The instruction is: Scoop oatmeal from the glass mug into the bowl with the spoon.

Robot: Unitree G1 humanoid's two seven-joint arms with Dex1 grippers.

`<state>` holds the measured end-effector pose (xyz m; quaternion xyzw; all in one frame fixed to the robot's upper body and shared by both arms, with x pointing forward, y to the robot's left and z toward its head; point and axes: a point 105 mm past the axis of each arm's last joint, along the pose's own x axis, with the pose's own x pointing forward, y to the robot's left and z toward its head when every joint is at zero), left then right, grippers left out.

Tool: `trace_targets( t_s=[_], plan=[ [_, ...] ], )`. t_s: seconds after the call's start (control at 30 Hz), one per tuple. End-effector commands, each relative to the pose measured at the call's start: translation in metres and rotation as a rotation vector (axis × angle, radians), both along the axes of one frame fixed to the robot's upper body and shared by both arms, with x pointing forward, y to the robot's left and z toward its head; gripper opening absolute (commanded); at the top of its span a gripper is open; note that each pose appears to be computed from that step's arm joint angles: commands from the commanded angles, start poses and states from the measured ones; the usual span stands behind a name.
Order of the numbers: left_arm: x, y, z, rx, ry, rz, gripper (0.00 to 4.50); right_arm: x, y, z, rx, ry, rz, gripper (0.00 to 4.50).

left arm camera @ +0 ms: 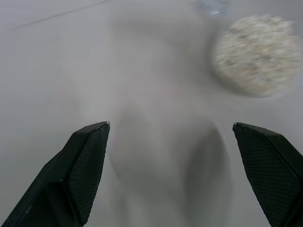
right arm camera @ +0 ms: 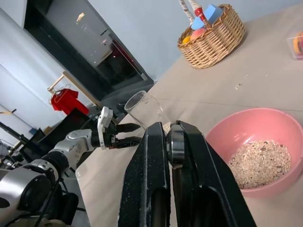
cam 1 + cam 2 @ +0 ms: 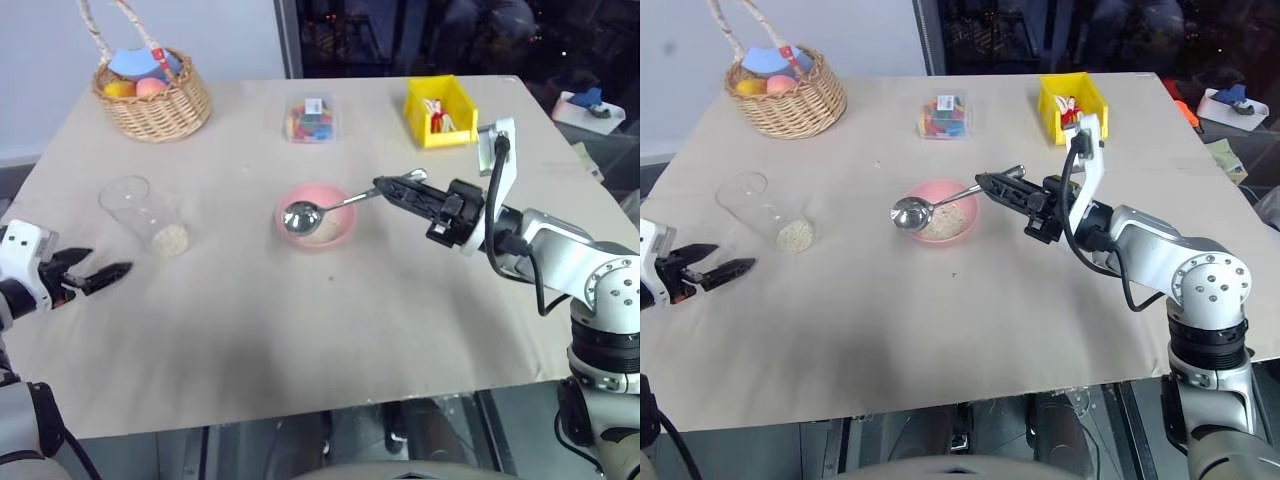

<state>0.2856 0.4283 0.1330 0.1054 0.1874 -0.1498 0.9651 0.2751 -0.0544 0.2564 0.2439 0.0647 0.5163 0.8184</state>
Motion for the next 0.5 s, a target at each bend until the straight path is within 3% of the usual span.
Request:
trace_targets(
  t_s=[0.03, 0.5],
  plan=[
    [0.006, -0.013, 0.011, -0.006, -0.032, -0.083, 4.40, -0.003, 0.000, 0.014, 0.025, -0.055, 0.017, 0.00],
    [0.028, -0.057, 0.004, -0.136, -0.019, -0.163, 4.40, -0.005, -0.001, 0.011, 0.008, -0.064, -0.005, 0.00]
  ],
)
